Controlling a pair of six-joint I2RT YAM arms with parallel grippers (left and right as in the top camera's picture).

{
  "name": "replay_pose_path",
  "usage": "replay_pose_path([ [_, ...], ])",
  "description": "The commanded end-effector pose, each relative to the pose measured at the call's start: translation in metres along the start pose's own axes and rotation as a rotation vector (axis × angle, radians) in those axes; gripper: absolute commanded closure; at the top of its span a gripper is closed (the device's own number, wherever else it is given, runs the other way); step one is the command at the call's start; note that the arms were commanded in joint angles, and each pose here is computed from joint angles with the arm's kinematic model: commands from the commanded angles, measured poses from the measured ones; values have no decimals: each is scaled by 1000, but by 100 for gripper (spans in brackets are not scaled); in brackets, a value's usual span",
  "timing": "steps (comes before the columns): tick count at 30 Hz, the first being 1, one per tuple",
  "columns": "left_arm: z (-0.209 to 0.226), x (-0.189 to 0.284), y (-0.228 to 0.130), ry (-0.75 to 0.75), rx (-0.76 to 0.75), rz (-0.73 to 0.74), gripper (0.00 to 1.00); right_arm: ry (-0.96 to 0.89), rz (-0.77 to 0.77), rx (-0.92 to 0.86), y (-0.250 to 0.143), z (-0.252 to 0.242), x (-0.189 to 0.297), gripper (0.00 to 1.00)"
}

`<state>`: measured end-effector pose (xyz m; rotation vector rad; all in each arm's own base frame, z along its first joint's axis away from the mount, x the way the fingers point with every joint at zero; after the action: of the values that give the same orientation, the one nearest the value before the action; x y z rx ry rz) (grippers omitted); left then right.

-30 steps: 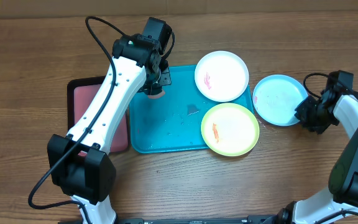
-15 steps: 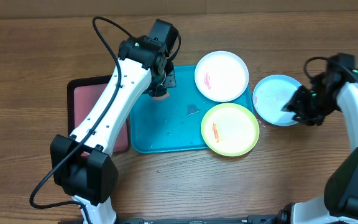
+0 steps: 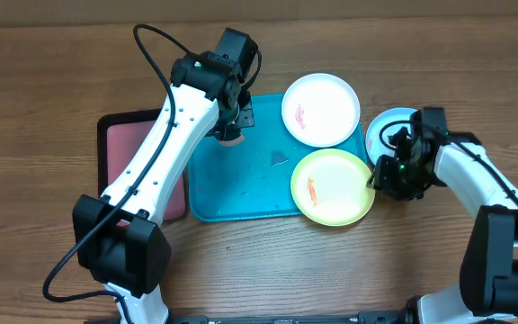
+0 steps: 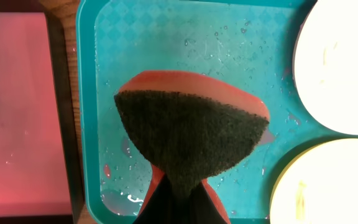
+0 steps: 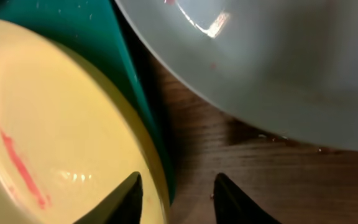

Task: Clean dirty plates on tray and stack at the side
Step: 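Grasp the yellow plate rim with the right gripper and drag it toward center, then scrub the yellow plate with the sponge while right gripper holds its rim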

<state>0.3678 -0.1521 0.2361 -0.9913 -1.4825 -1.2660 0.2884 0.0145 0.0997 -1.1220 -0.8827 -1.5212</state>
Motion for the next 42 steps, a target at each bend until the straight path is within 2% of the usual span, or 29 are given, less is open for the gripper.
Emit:
replay_pose_path([
  [1, -1, 7, -1, 0, -1, -22, 96, 2, -2, 50, -4, 4, -6, 67],
  [7, -1, 7, -1, -1, -1, -22, 96, 8, 13, 68, -7, 10, -7, 96],
  [17, -1, 7, -1, -1, -1, -22, 96, 11, 99, 42, -18, 15, 7, 96],
  [23, -1, 7, -1, 0, -1, -20, 96, 146, 33, 88, -12, 59, 28, 96],
  [28, -1, 7, -1, 1, -1, -19, 96, 134, -74, 2, -9, 108, 15, 96],
  [33, 1, 7, -3, 11, -2, -11, 96, 12, -276, -136, -19, 160, -14, 96],
  [39, 1, 7, -4, 16, -3, -3, 96, 46, -240, -150, -18, 177, -58, 96],
  [42, 2, 7, -5, 20, -4, 5, 96, 54, -226, -136, -18, 178, -63, 96],
])
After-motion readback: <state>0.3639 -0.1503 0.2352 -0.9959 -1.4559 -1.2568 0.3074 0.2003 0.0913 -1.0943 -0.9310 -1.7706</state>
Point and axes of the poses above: each gripper's point midway between its finger pads, its own x axis back along the fingers, its own z axis along the line the jaws close on, y = z × x, the point moved 8 cm from there along x, back along the fingers
